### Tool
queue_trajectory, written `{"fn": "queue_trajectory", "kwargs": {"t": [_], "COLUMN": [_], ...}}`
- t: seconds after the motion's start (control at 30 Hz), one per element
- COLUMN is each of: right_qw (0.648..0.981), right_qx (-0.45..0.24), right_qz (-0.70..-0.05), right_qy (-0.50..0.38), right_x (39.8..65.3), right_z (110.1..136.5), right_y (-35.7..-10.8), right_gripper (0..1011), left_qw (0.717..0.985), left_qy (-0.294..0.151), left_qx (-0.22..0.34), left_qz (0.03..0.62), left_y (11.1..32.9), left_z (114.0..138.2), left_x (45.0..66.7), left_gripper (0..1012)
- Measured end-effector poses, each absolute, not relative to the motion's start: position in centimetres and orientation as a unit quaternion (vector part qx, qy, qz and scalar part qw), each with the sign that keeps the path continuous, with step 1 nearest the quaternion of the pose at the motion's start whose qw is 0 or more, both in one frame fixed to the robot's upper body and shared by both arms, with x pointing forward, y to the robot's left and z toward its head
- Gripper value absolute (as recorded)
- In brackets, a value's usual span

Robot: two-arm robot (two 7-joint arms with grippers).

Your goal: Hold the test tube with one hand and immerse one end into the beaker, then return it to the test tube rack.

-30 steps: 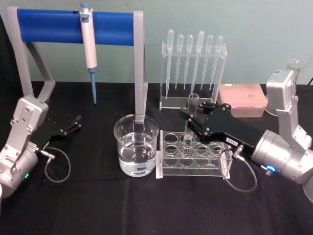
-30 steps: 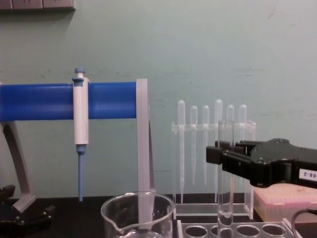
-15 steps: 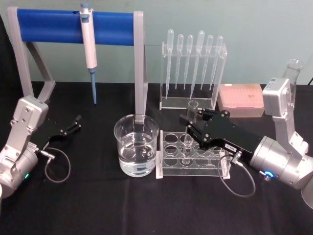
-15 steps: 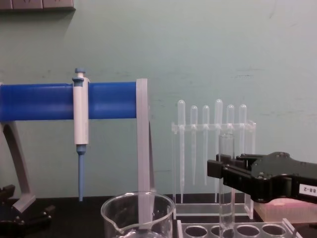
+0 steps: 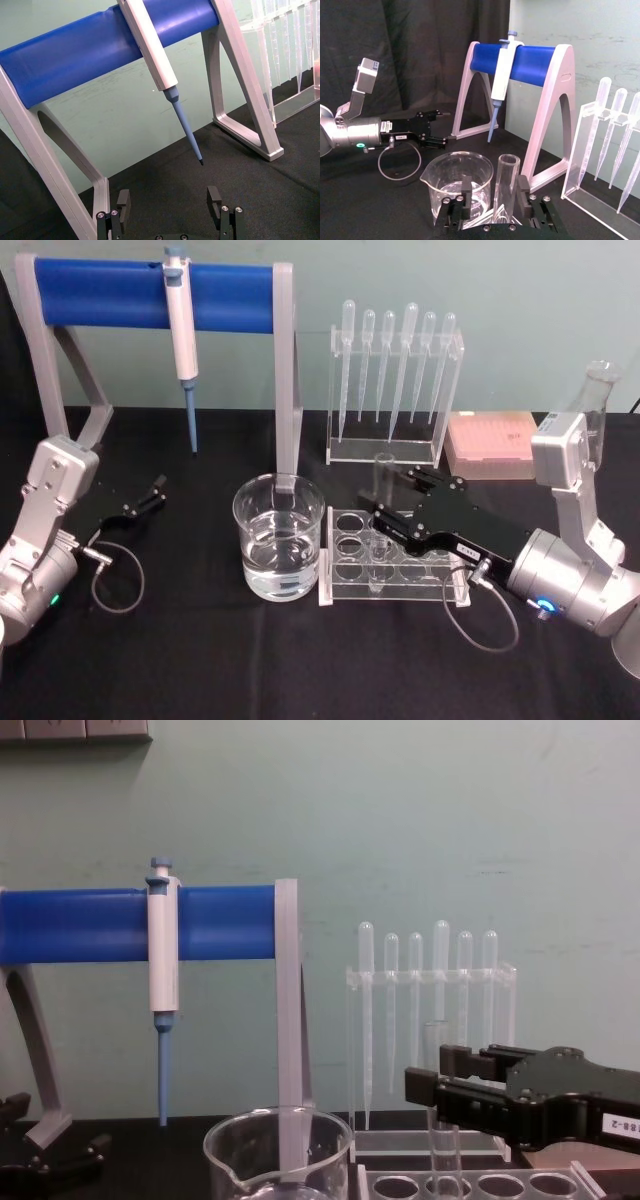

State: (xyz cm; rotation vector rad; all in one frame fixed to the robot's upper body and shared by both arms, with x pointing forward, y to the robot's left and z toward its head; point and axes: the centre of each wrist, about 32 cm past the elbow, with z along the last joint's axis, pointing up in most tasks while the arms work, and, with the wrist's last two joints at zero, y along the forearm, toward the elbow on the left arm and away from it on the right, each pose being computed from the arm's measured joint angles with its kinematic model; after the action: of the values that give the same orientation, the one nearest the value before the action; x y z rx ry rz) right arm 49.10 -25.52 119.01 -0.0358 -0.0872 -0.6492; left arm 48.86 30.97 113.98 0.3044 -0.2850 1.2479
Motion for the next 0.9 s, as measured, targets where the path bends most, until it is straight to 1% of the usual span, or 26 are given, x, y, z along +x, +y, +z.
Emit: {"fn": "queue_trajectory", "kwargs": {"t": [0.1,0.13,0.2,0.23,0.3,0.33,0.43,0.47,0.57,0.73,0.83,0.9], "right_qw": [0.947,0.947,0.946,0.946,0.946,0.945,0.942,0.941,0.935,0.923,0.903,0.893], "right_qx": [-0.016,-0.016,-0.012,-0.011,-0.007,-0.004,0.003,0.005,0.011,0.008,-0.007,-0.012], "right_qz": [-0.319,-0.319,-0.319,-0.319,-0.32,-0.322,-0.328,-0.33,-0.342,-0.375,-0.422,-0.441], "right_qy": [-0.043,-0.044,-0.05,-0.052,-0.058,-0.064,-0.076,-0.079,-0.088,-0.09,-0.086,-0.089], "right_x": [49.0,49.0,48.9,48.8,48.7,48.6,48.1,47.9,47.2,45.6,44.1,43.6], "right_z": [119.1,119.2,119.6,119.8,120.2,120.6,121.4,121.6,122.1,122.0,120.9,120.5], "right_y": [-25.5,-25.5,-25.5,-25.5,-25.5,-25.6,-25.9,-26.0,-26.6,-27.8,-29.0,-29.4], "right_gripper": [595,651,707,754,789,842,893,939,1003,1002,1002,1003], "left_qw": [0.791,0.791,0.791,0.791,0.791,0.791,0.791,0.791,0.791,0.791,0.791,0.791], "left_qy": [-0.132,-0.132,-0.132,-0.132,-0.132,-0.132,-0.132,-0.132,-0.132,-0.132,-0.132,-0.132], "left_qx": [0.142,0.141,0.141,0.141,0.142,0.141,0.141,0.141,0.141,0.141,0.141,0.141], "left_qz": [0.58,0.58,0.58,0.58,0.58,0.58,0.58,0.58,0.58,0.58,0.58,0.58], "left_y": [31.0,31.0,31.0,31.0,31.0,31.0,31.0,31.0,31.0,31.0,31.0,31.0], "left_z": [114.0,114.0,114.0,114.0,114.0,114.0,114.0,114.0,114.0,114.0,114.0,114.0], "left_x": [48.9,48.9,48.9,48.9,48.9,48.9,48.9,48.9,48.9,48.9,48.9,48.9], "left_gripper": [1000,1000,1000,1000,1000,1000,1000,1000,1000,1000,1000,1000]}}
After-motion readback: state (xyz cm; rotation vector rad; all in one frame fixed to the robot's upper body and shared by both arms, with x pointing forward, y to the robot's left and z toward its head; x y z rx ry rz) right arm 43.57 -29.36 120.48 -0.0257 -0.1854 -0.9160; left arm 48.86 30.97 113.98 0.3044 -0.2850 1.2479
